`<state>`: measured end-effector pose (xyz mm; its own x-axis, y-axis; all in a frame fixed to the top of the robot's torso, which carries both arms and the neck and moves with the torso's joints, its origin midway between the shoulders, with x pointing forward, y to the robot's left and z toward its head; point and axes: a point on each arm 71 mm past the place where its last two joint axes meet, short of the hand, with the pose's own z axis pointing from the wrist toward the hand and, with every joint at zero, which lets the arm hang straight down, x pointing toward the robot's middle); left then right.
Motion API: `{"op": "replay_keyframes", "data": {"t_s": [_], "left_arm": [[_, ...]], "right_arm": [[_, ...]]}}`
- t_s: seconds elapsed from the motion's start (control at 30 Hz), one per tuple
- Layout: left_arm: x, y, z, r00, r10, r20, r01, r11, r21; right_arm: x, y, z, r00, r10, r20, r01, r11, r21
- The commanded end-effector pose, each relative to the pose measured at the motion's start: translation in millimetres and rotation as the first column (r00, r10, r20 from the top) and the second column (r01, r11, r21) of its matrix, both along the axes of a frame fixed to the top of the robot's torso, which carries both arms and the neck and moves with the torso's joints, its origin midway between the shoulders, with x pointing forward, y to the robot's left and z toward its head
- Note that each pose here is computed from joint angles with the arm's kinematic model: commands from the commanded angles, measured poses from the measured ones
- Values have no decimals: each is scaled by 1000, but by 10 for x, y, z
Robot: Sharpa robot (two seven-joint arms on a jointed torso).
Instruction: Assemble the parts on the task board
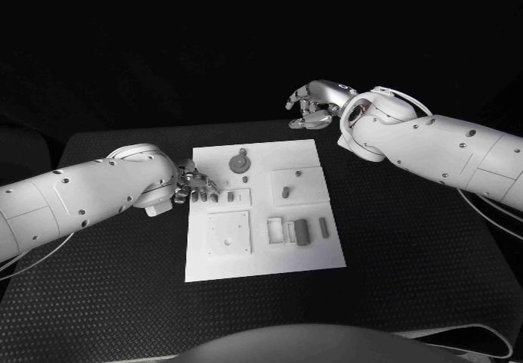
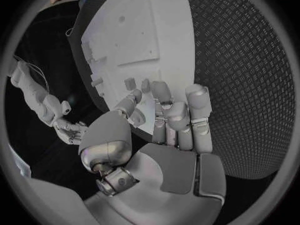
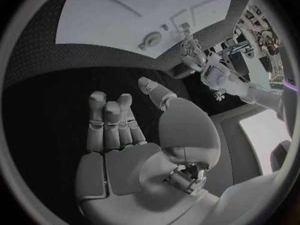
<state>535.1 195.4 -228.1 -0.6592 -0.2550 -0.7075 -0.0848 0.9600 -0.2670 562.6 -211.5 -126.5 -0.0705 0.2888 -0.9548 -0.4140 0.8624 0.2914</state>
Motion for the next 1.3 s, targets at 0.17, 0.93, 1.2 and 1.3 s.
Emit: {"op": "replay_keyframes", "data": {"t_s": [0.17, 0.93, 1.2, 1.3], "left_arm": [[-2, -26, 20, 999, 27, -24, -28, 998, -63], [69, -51, 151, 998, 36, 58, -22, 975, -222], [98, -213, 334, 959, 39, 279, 77, 916, -393], [91, -287, 403, 920, -21, 391, 176, 914, -366]], "right_arm": [[-2, 7, -3, 1000, 5, -2, -5, 1000, -4], [-1, -3, -4, 1000, 5, 0, -5, 1000, -3], [1, -18, -6, 1000, 3, 1, -3, 1000, -3], [1, -29, -6, 1000, 1, 1, -1, 1000, -4]]}}
